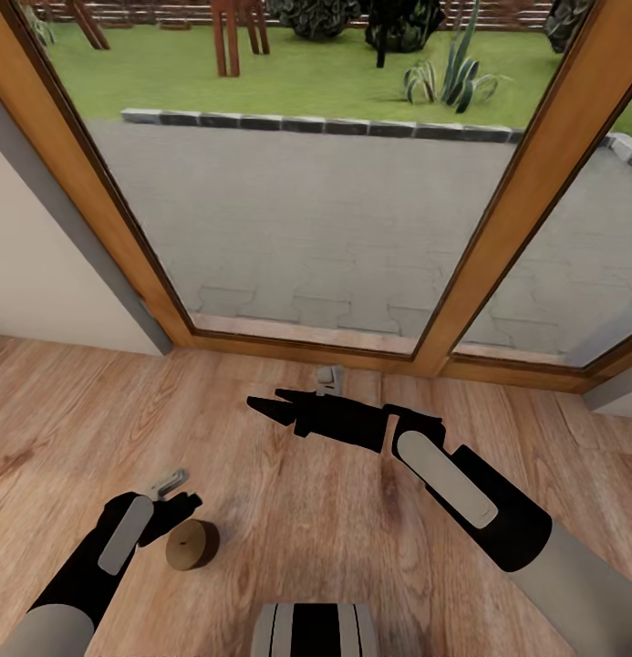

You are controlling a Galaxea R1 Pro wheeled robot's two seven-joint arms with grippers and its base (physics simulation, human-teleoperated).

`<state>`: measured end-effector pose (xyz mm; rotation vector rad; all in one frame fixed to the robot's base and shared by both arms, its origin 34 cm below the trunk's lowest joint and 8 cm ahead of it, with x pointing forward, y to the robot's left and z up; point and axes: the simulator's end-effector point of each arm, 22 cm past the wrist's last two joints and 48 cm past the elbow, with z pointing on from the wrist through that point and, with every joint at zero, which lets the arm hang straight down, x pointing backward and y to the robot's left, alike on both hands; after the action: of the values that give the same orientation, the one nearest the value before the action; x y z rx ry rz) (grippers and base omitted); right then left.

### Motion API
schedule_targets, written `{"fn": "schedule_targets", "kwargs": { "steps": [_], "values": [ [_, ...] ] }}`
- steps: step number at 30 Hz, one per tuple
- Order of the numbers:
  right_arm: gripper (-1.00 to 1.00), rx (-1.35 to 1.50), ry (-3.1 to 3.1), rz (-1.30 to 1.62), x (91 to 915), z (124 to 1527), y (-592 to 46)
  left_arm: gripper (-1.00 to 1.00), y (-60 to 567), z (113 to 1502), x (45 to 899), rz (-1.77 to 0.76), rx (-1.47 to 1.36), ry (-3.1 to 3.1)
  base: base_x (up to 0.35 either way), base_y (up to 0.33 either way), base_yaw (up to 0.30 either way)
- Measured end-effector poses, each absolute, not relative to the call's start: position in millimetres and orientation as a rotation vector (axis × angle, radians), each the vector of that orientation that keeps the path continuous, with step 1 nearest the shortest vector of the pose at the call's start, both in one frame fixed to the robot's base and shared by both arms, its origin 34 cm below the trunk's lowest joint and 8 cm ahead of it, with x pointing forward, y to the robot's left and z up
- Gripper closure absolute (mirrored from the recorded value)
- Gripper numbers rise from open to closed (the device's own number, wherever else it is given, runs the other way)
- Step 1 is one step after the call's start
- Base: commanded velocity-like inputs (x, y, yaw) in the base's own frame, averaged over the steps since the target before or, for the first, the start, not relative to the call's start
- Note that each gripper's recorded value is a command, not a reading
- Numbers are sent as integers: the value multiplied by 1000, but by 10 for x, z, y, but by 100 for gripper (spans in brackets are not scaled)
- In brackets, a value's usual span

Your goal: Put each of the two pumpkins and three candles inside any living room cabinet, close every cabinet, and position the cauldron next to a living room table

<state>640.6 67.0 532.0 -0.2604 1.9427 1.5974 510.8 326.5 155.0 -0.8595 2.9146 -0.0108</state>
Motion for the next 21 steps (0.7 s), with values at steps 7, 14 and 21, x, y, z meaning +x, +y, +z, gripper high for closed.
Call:
{"fn": "schedule_targets", "kwargs": {
  "steps": [7,14,21],
  "values": [
    [-100,-251,1953,1602,6410,5243,668,-100,3332,1496,5025,48,-872,2934,0,0,0],
    [-100,-244,1960,1605,6414,5192,665,-100,3345,1460,4992,58,-873,2942,0,0,0],
    [-100,-231,1967,1617,6416,5113,668,-100,3342,1387,4934,64,-878,2957,0,0,0]
  ]
}}
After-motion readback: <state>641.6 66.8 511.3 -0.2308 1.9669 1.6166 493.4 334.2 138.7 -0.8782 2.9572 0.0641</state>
